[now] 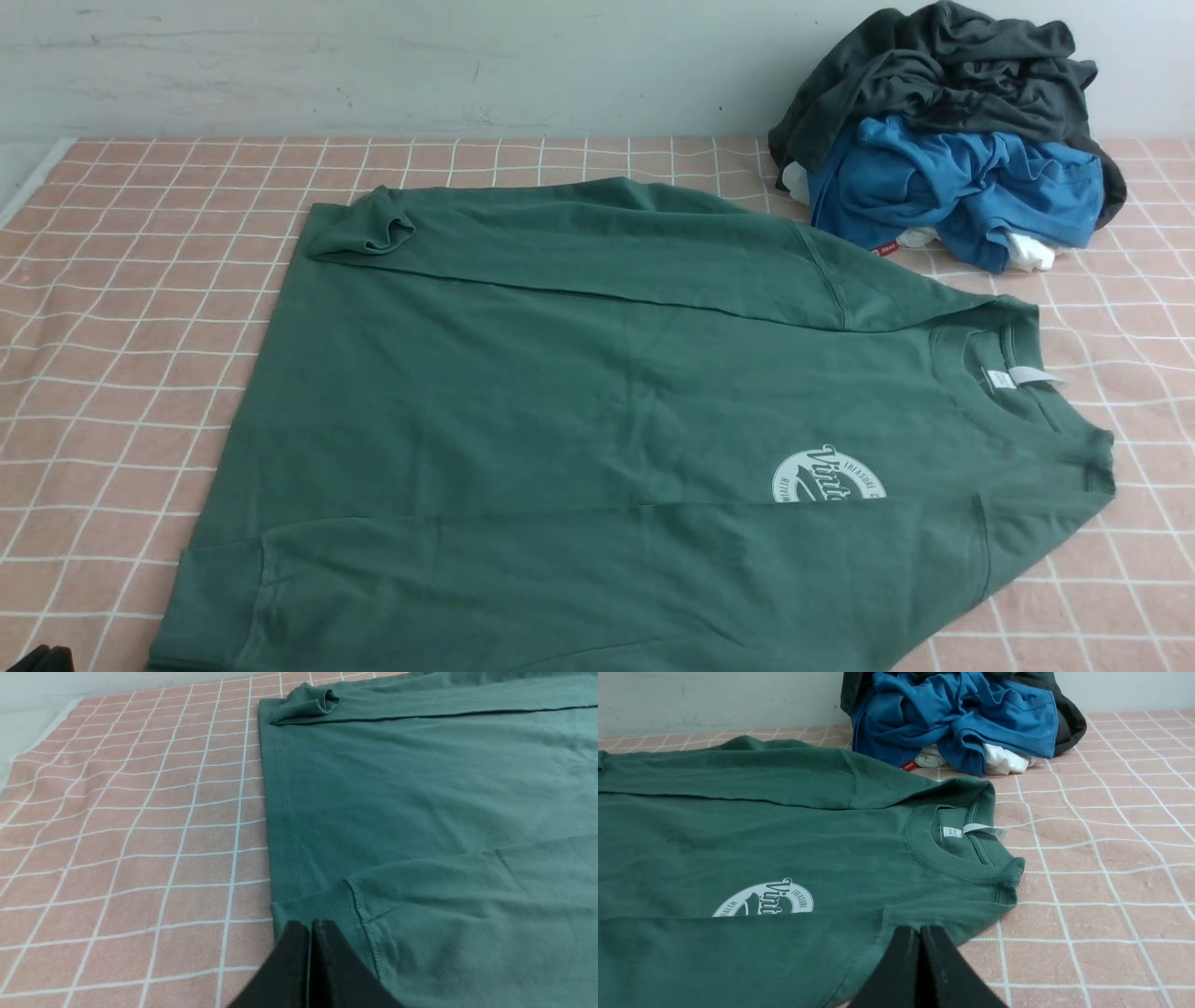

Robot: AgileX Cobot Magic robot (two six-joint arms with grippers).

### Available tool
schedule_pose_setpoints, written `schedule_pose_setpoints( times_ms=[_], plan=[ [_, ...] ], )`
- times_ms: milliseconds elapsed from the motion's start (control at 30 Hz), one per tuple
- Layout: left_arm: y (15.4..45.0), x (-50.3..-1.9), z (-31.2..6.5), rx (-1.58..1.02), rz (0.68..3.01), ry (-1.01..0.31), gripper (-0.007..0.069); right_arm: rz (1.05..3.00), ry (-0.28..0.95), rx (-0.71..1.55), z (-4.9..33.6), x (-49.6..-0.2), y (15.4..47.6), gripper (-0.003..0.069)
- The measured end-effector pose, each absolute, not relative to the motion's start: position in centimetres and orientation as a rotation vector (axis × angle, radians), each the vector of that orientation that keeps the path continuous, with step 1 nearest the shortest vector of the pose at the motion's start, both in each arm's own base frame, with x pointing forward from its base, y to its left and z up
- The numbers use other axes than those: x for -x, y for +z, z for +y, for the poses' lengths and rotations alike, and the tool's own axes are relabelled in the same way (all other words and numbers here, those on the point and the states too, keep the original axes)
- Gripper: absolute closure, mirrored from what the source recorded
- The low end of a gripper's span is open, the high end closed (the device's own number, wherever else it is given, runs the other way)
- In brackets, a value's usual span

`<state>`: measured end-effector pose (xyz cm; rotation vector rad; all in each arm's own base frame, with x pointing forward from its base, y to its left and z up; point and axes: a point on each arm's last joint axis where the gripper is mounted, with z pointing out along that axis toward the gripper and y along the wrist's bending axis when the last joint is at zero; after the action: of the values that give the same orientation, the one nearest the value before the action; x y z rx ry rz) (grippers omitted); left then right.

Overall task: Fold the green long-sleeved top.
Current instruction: Use the left arm to clamp the cuff closest to it

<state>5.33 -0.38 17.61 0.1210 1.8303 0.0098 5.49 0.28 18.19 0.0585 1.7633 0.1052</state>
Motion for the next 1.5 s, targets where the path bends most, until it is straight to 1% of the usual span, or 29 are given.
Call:
schedule_pose_setpoints(
  times_ms=[200, 333, 367, 433, 533, 567, 600, 667, 733, 800, 900, 933, 967, 1000, 1033, 1067, 1100, 1133, 1167, 1200, 1233, 1267, 1333, 1400, 1500],
  plan=[
    [18.1, -5.5, -0.3, -0.114, 1.751, 0.018, 0.0628, 1.749, 0.108, -0.061, 0.3, -5.5, 18.3, 0.0669],
    [20.4, -5.7, -0.2, -0.088, 1.495, 0.032, 0.0628, 1.514, 0.129, -0.09, 0.1, -5.7, 20.3, 0.0669],
    [20.5, -5.7, -0.2, -0.087, 1.483, 0.032, 0.0628, 1.497, 0.129, -0.09, 0.1, -5.7, 20.4, 0.0669],
    [22.0, -5.4, -0.1, -0.071, 1.322, 0.04, 0.0628, 1.262, 0.132, -0.106, -0.1, -5.3, 22.5, 0.0669],
    [23.2, -5.0, 0.0, -0.036, 1.179, 0.016, 0.0628, 1.072, 0.165, -0.136, -0.3, -4.6, 24.1, 0.0669],
    [23.4, -4.9, 0.0, -0.015, 1.167, 0.022, 0.0628, 1.048, 0.168, -0.139, -0.4, -4.5, 24.2, 0.0669],
    [24.2, -4.5, 0.0, 0.015, 1.061, -0.05, 0.0628, 0.976, 0.182, -0.148, -0.5, -4.2, 24.8, 0.0669],
    [25.0, -4.0, 0.1, 0.061, 0.951, -0.129, 0.0628, 0.925, 0.21, -0.163, -0.5, -3.9, 25.1, 0.0669],
    [26.4, -3.7, 0.0, 0.091, 0.915, -0.221, 0.0628, 0.902, 0.251, -0.178, -0.5, -3.8, 25.4, 0.0669],
    [29.0, -3.7, -0.3, 0.086, 0.943, -0.27, 0.0628, 0.919, 0.274, -0.175, -0.4, -3.9, 26.5, 0.0669],
    [33.3, -4.7, -0.5, 0.056, 1.063, -0.243, 0.0628, 0.997, 0.248, -0.117, 0.1, -4.5, 29.5, 0.0669],
    [35.1, -5.5, -0.6, 0.031, 1.121, -0.2, 0.0628, 1.047, 0.211, -0.077, 0.3, -5.1, 31.1, 0.0669],
    [35.3, -5.8, -0.6, 0.024, 1.145, -0.184, 0.0628, 1.069, 0.203, -0.071, 0.3, -5.2, 31.3, 0.0669],
    [36.8, -7.6, -0.5, 0.008, 1.245, -0.129, 0.0628, 1.177, 0.129, -0.016, 0.5, -6.4, 32.8, 0.0669],
    [36.8, -8.2, -0.6, 0.001, 1.272, -0.117, 0.0628, 1.192, 0.111, -0.001, 0.5, -6.6, 32.9, 0.0669],
    [37.2, -10.2, -0.5, -0.001, 1.375, -0.082, 0.0628, 1.305, 0.038, 0.041, 0.5, -8.0, 33.6, 0.0669],
    [36.9, -11.7, -0.4, 0.012, 1.461, -0.068, 0.0628, 1.394, -0.011, 0.065, 0.4, -9.2, 33.6, 0.0669],
    [36.1, -13.4, -0.3, 0.045, 1.581, -0.064, 0.0628, 1.506, -0.054, 0.08, 0.2, -10.6, 33.1, 0.0669],
    [35.9, -13.7, -0.3, 0.05, 1.601, -0.067, 0.0628, 1.534, -0.061, 0.078, 0.1, -10.9, 32.9, 0.0669],
    [34.4, -15.1, -0.3, 0.097, 1.747, -0.073, 0.0628, 1.663, -0.075, 0.073, 0.0, -12.4, 31.8, 0.0669],
    [33.0, -16.1, -0.4, 0.125, 1.866, -0.077, 0.0628, 1.761, -0.069, 0.059, 0.0, -13.3, 30.8, 0.0669],
    [30.9, -17.2, -0.8, 0.154, 2.036, -0.081, 0.0628, 1.891, -0.044, 0.035, 0.2, -14.3, 29.4, 0.0669],
    [28.9, -18.1, -1.4, 0.143, 2.206, -0.074, 0.0628, 2.049, -0.002, 0.041, 0.9, -15.0, 27.7, 0.0669],
    [26.5, -19.0, -2.3, 0.066, 2.385, -0.042, 0.0624, 2.184, 0.02, 0.113, 1.9, -15.6, 26.1, 0.0669],
    [24.0, -20.3, -3.2, -0.003, 2.579, -0.022, 0.0578, 2.337, 0.026, 0.312, 3.6, -16.3, 24.0, 0.0669]
  ],
)
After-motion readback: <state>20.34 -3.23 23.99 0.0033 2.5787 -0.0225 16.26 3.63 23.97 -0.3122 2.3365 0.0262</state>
